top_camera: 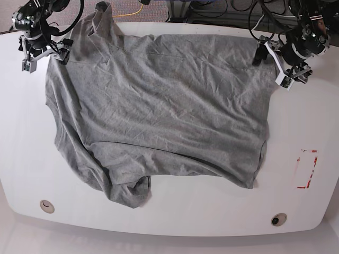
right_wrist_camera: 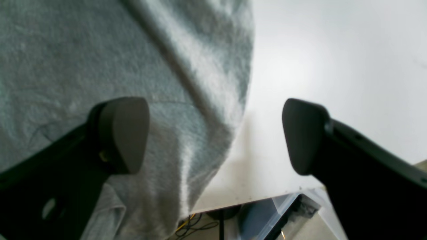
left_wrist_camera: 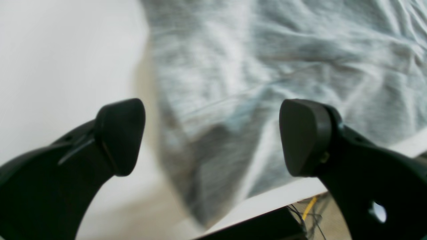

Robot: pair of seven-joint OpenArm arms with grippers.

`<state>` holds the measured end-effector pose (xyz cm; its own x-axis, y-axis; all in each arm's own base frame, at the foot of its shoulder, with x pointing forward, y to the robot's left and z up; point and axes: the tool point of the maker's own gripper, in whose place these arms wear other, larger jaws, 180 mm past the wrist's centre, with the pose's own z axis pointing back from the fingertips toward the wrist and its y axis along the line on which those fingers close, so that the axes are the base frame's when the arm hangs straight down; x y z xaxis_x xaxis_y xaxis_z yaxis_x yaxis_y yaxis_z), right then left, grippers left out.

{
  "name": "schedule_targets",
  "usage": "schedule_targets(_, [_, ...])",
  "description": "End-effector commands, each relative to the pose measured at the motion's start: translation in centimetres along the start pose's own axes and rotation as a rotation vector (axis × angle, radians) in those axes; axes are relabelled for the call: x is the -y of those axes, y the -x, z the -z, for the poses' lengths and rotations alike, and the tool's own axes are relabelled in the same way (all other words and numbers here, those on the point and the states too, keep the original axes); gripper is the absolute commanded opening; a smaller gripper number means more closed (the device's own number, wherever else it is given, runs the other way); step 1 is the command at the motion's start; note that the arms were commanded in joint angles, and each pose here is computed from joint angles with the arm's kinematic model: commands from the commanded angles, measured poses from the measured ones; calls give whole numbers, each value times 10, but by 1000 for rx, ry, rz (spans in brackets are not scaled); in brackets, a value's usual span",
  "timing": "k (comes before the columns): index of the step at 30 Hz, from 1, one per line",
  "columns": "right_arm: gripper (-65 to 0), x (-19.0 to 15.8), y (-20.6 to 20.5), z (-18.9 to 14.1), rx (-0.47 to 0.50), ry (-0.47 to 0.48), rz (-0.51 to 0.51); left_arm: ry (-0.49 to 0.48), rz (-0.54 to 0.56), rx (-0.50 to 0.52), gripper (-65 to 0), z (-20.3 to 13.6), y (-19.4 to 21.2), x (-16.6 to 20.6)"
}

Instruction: Layout the t-shirt on the table in an organized manner, then fold the t-shirt properly

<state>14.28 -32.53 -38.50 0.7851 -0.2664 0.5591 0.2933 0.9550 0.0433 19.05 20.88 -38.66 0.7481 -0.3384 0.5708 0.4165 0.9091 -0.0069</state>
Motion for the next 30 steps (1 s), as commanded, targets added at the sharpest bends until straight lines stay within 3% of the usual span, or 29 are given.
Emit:
schedule_targets(1, [-51, 4, -11, -4, 39, 9, -11, 4, 1, 21, -40, -1, -4, -1])
schedule_targets(8, [-51, 4, -11, -4, 39, 7, -10, 12, -15, 6, -54, 3, 2, -1])
schedule_targets(14, [-51, 4, -11, -4, 38, 9, -10, 2, -15, 12, -174, 1, 1, -4])
schedule_targets(17, [-51, 4, -11, -4, 38, 9, -10, -19, -25, 15, -203, -2, 1, -11])
schedule_targets(30, [-51, 4, -11, -4, 39, 6, -11, -116, 11, 57, -204, -1, -29, -41])
